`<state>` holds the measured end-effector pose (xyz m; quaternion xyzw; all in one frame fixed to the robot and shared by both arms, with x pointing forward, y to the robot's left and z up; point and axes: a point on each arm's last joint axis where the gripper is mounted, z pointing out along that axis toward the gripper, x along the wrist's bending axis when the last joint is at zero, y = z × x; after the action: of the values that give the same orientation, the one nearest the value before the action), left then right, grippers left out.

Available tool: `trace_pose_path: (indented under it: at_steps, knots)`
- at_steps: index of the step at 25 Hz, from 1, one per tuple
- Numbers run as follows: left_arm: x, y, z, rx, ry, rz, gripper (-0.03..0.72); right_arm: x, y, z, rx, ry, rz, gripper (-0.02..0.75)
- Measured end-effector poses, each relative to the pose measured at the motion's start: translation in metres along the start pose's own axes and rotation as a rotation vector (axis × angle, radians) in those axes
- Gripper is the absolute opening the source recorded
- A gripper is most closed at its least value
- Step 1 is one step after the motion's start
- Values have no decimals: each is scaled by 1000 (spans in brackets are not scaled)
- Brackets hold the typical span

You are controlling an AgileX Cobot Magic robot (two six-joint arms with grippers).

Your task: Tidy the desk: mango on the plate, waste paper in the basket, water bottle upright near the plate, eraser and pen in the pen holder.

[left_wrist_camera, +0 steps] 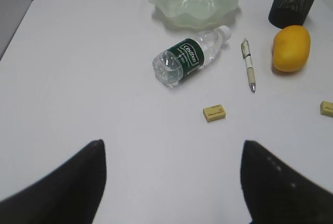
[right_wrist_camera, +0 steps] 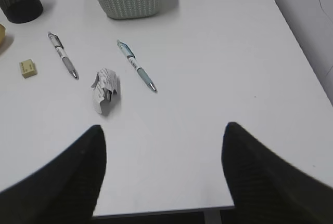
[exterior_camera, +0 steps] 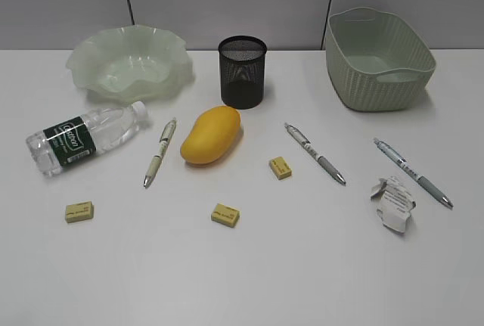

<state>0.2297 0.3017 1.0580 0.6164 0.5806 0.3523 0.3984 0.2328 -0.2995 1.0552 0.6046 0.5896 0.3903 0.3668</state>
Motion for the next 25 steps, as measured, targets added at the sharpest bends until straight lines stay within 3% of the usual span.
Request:
trace_pose_path:
  at_steps: [21,25]
  knots:
    - [-1,0,1,5,-10,-6,596,0,0,0,0,0,0,549]
    - [-3,17,6,12,-22,-14,592,0,0,0,0,0,0,549]
